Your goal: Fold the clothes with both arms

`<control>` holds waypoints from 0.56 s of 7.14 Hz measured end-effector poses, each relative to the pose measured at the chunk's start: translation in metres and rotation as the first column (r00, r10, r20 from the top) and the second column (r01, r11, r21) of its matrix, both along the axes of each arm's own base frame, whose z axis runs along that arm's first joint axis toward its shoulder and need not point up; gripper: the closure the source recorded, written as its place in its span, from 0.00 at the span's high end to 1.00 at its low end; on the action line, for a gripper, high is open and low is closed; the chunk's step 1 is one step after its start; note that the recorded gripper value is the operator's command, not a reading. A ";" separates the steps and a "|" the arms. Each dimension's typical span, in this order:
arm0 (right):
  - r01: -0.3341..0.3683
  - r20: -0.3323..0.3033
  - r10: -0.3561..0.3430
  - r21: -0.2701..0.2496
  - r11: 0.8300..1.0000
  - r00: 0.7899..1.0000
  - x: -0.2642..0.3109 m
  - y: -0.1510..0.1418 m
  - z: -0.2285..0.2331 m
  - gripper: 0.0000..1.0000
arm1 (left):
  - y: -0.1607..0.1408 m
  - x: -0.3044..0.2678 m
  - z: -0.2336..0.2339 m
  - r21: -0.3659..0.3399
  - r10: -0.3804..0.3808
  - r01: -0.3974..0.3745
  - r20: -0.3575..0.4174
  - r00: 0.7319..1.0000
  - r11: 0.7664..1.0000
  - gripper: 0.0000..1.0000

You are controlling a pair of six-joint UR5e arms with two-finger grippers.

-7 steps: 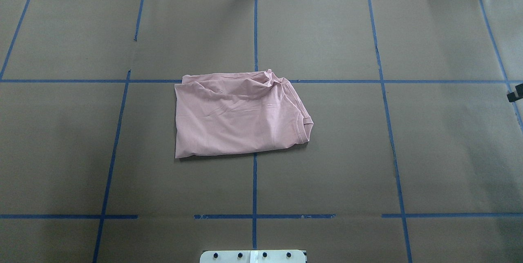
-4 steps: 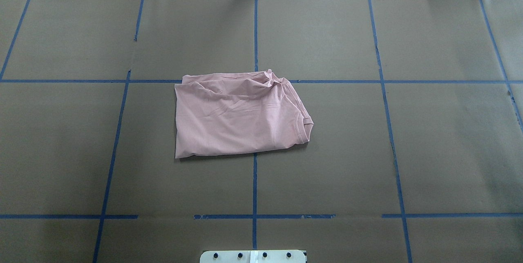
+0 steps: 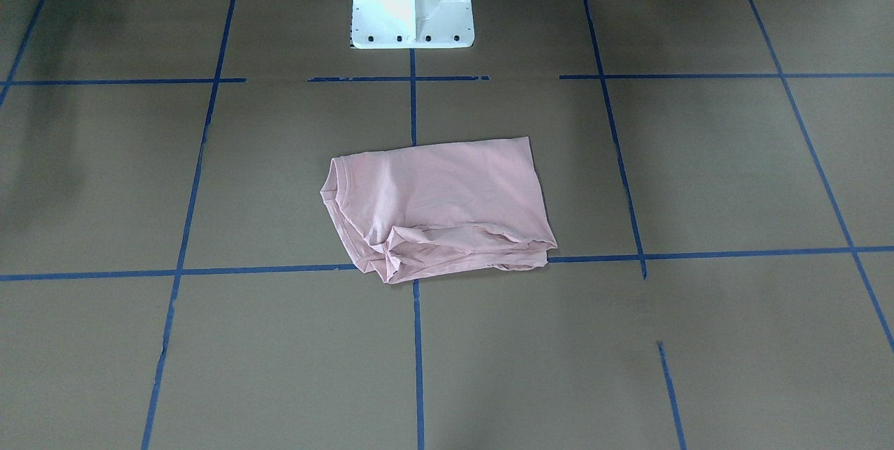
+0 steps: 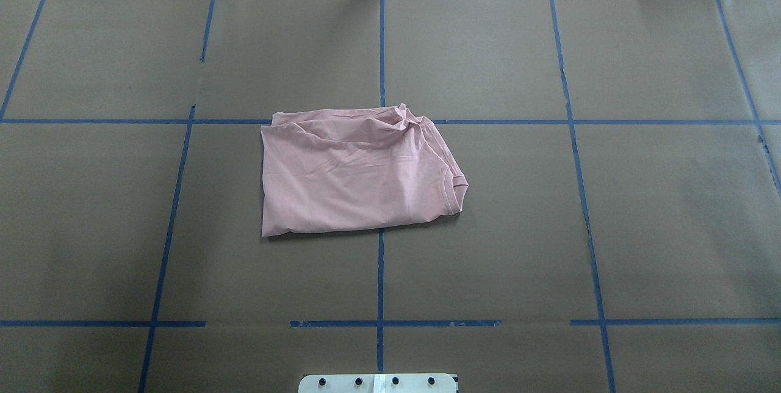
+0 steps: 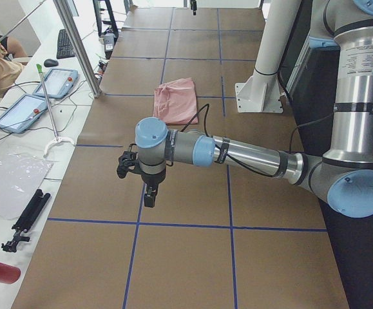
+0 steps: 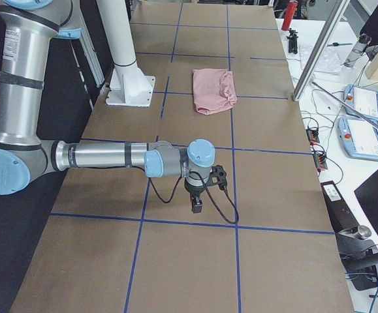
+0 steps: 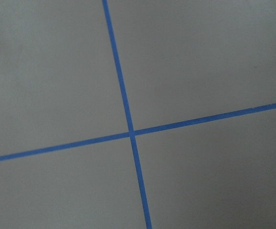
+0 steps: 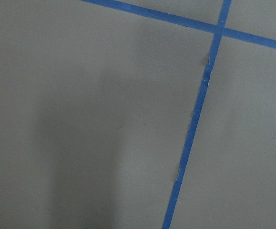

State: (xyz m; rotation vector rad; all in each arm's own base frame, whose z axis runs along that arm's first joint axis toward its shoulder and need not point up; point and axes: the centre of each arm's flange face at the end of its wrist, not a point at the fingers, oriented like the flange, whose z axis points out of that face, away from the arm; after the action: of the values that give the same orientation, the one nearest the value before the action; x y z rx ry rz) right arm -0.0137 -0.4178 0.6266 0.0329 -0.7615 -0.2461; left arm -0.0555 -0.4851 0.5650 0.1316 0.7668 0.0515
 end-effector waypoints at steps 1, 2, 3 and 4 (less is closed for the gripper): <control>0.003 0.011 -0.003 0.007 1.000 1.000 -0.002 -0.001 -0.004 1.00 | 0.004 0.004 -0.002 -0.001 0.003 -0.003 -0.053 0.999 1.000 1.00; 0.004 0.027 -0.004 0.013 1.000 1.000 -0.003 -0.002 -0.008 1.00 | 0.007 0.007 -0.006 0.004 0.007 -0.007 -0.087 0.996 1.000 1.00; 0.005 0.035 -0.006 0.014 1.000 0.999 -0.004 -0.002 -0.008 1.00 | 0.008 0.008 -0.008 0.020 0.011 -0.009 -0.098 0.995 1.000 1.00; 0.006 0.035 -0.007 0.015 1.000 0.999 -0.004 -0.002 -0.008 1.00 | 0.005 0.008 -0.010 0.048 0.015 -0.011 -0.102 0.995 0.999 1.00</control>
State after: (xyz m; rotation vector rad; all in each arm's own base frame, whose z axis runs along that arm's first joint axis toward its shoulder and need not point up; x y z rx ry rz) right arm -0.0173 -0.4198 0.6188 0.0486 -0.7944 -0.2576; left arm -0.0474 -0.4798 0.5555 0.1758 0.8691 0.0760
